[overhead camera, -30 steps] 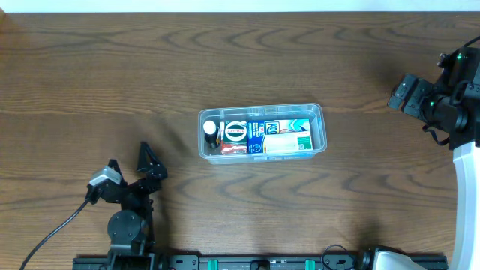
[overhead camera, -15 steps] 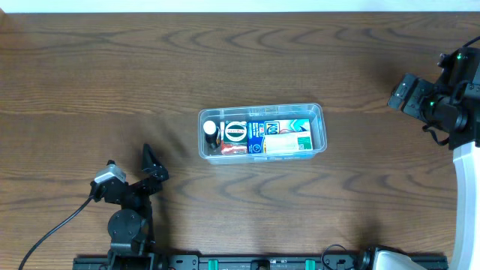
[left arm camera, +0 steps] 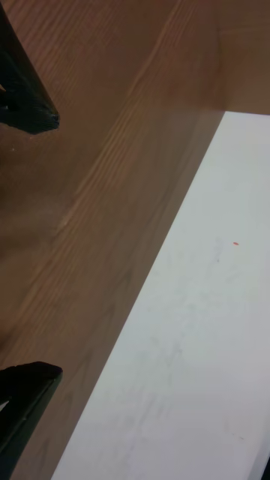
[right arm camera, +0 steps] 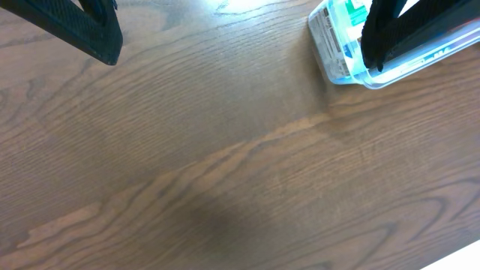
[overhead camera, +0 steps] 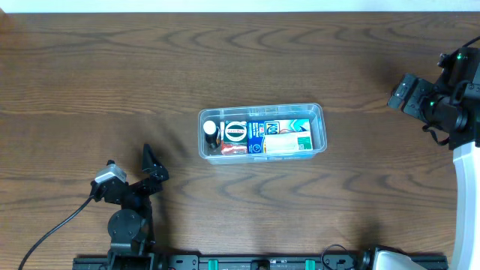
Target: Pack container
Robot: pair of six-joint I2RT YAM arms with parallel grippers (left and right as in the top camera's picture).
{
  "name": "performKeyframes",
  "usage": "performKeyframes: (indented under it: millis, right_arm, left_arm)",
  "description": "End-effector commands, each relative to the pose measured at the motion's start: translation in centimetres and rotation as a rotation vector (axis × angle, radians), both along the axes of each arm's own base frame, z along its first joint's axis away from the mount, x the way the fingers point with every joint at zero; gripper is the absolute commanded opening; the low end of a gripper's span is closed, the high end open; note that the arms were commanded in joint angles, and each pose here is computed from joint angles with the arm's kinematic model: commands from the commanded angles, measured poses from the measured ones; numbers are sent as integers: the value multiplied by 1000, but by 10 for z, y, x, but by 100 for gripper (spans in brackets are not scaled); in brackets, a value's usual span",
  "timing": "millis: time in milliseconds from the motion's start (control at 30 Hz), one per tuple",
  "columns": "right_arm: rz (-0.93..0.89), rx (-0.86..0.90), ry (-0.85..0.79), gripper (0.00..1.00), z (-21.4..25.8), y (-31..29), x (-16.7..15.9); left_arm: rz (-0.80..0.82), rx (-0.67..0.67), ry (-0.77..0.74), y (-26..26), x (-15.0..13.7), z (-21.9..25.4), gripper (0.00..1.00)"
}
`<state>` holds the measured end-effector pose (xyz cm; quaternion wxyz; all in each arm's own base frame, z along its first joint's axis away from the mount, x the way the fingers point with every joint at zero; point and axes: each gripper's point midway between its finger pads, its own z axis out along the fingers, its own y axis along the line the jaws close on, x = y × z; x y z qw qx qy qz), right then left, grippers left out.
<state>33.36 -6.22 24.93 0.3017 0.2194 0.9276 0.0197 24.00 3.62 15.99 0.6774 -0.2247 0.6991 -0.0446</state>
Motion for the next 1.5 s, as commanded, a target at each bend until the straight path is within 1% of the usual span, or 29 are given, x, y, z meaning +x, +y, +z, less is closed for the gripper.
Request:
performKeyframes:
  millis: [0, 700, 800, 933, 1067, 1133, 1267, 1467]
  right_arm:
    - [-13, -5, -1, 99, 1, -4, 1]
    - [-13, -4, 0, 99, 1, -4, 1]
    - [-11, -9, -22, 99, 8, -2, -2]
    - [17, -21, -92, 99, 29, 9, -15]
    - [77, -30, -159, 99, 41, 31, -40]
    - [82, -86, -195, 99, 41, 31, -52]
    - [76, -137, -368, 99, 40, 33, -61]
    - [117, -128, -606, 99, 14, 44, -67]
  left_arm:
    - [11, 25, 55, 3, -1, -17, 98]
    - [11, 25, 55, 3, -1, -17, 98]
    - [11, 25, 55, 3, -1, -17, 98]
    - [11, 25, 55, 3, -1, -17, 98]
    - [11, 25, 55, 3, -1, -17, 98]
    - [11, 25, 55, 3, -1, -17, 98]
    - [11, 25, 55, 3, -1, -17, 98]
    - [11, 25, 55, 3, -1, -17, 98]
